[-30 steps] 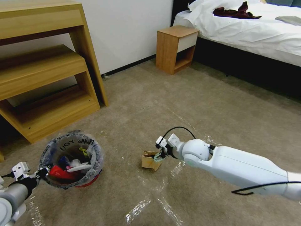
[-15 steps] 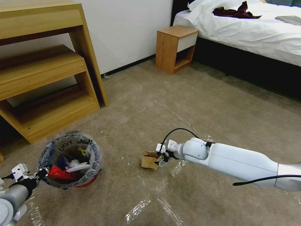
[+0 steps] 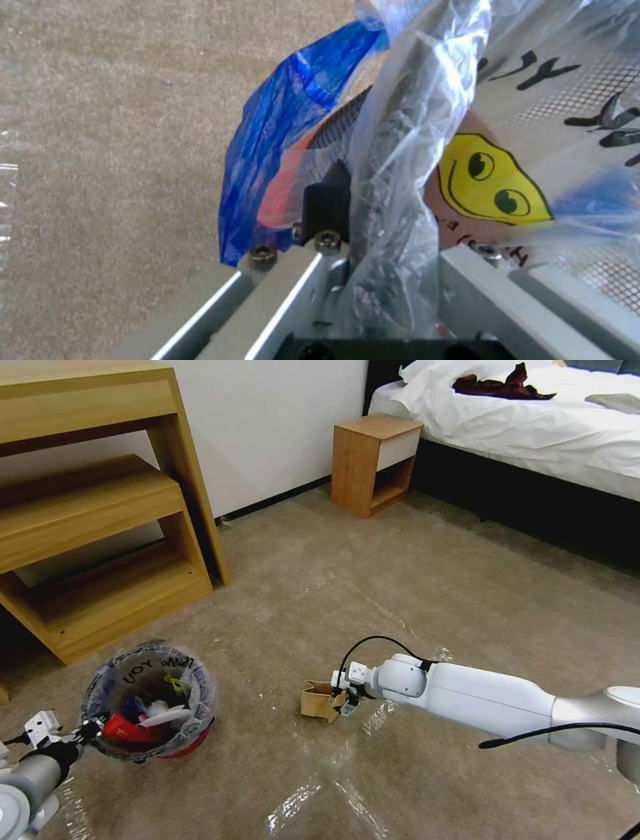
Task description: Pick up the trash bin and place the garbage on the floor into it.
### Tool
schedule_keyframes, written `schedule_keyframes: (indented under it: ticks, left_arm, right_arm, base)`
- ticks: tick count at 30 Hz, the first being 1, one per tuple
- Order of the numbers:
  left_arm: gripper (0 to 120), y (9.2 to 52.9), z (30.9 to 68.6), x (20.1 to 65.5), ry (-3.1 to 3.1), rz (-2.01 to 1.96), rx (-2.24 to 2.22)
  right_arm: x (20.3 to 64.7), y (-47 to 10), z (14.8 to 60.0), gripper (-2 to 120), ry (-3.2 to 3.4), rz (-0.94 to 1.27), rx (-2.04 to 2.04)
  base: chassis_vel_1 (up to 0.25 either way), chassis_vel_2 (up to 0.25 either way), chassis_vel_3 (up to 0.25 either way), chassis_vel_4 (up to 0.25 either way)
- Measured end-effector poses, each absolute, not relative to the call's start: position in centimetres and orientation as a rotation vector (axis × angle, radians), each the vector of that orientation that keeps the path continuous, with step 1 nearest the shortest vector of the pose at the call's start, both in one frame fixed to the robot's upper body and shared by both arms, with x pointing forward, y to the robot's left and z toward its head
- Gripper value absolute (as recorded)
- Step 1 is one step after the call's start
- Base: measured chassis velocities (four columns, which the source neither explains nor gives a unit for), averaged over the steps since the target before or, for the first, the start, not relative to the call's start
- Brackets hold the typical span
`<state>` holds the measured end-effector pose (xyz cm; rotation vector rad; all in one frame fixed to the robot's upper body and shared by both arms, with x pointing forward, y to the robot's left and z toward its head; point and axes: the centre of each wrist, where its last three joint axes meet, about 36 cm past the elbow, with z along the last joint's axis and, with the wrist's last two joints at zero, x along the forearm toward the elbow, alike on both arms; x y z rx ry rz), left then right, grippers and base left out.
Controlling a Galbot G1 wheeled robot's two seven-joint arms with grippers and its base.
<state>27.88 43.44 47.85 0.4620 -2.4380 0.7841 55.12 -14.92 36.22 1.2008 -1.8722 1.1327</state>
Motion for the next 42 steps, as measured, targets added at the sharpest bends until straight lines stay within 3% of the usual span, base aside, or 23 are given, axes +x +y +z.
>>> schedule_keyframes:
  ticks: [13, 28, 35, 42]
  left_arm:
    - [0, 43.5, 48.2, 27.0, -2.441, 0.779, 0.481]
    - [0, 43.2, 48.1, 27.0, -2.442, 0.782, 0.474]
    - [0, 42.9, 47.9, 27.0, -2.441, 0.785, 0.473]
    - [0, 42.8, 47.7, 27.2, -2.441, 0.785, 0.472]
  right_arm:
    - [56.8, -9.9, 32.1, 100, -1.856, 1.162, 1.262]
    - [57.8, -10.3, 29.8, 98, -1.892, 1.178, 1.222]
    - [57.8, -10.5, 29.5, 83, -1.920, 1.172, 1.218]
    - [57.5, -11.3, 29.9, 54, -1.944, 1.158, 1.212]
  base:
    - [0.000, 0.000, 0.000, 0.000]
    - [0.000, 0.000, 0.000, 0.000]
    - [0.000, 0.000, 0.000, 0.000]
    - [0.000, 0.000, 0.000, 0.000]
